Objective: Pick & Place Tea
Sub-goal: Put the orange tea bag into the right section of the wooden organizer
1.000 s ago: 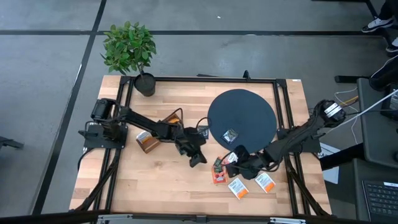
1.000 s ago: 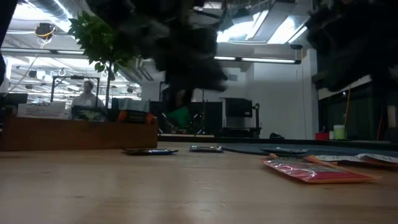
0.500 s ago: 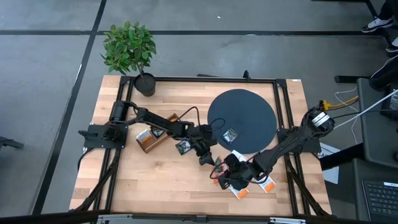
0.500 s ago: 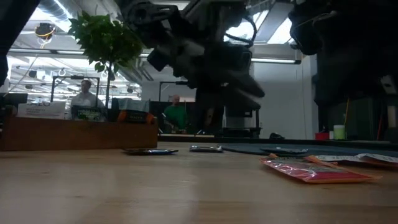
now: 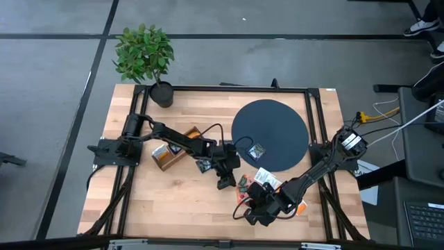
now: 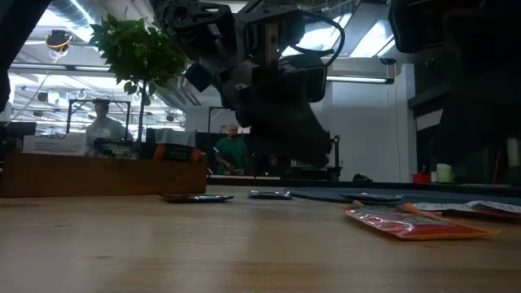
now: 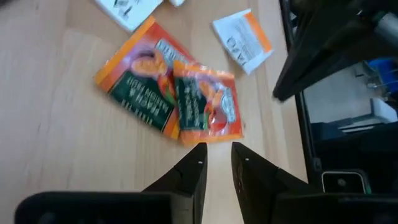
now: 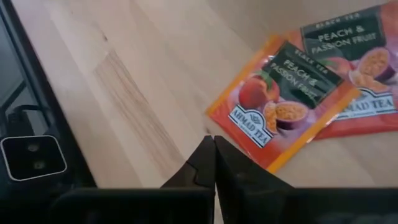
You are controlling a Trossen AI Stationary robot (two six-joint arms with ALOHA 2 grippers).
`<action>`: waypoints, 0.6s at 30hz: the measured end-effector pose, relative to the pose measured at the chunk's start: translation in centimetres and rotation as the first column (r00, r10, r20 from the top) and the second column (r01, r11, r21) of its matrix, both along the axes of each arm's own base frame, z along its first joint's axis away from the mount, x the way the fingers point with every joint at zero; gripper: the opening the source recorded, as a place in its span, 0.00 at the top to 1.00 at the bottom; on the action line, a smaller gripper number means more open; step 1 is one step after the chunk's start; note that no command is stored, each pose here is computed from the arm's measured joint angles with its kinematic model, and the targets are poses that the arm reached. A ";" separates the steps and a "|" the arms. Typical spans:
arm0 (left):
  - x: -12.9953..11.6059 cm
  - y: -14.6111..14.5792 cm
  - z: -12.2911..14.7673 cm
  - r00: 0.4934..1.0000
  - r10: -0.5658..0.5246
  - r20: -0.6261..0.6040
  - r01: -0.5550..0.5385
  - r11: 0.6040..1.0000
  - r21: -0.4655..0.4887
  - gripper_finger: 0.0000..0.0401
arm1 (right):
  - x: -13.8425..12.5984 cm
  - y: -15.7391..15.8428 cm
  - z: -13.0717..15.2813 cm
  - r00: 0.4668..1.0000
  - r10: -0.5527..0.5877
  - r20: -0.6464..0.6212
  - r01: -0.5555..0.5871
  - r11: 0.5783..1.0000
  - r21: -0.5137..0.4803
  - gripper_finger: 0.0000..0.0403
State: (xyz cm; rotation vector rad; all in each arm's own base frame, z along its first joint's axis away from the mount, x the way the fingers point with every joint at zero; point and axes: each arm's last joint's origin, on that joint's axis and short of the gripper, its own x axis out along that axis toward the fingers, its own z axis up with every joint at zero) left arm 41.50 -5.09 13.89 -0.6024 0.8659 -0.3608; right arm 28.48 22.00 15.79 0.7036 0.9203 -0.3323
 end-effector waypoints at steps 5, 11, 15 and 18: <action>0.3 -0.5 -0.4 0.999 -0.004 0.033 0.003 1.000 0.011 0.82 | 0.0 0.0 -1.3 0.999 0.006 -0.039 -0.006 1.000 -0.019 0.98; 0.3 -0.5 -0.7 0.999 -0.011 0.043 0.008 0.998 0.069 0.82 | 0.1 0.1 -2.8 0.997 0.008 -0.075 -0.012 0.999 -0.051 0.99; 0.3 -0.5 -0.7 0.999 -0.003 0.043 -0.001 0.997 0.078 0.82 | 0.3 0.1 -3.4 0.996 0.007 -0.084 -0.013 0.998 -0.067 0.99; 0.3 -0.5 -0.7 0.999 0.014 0.039 -0.017 0.996 0.085 0.82 | 0.4 0.0 -3.6 0.996 0.022 -0.082 -0.029 0.996 -0.085 0.98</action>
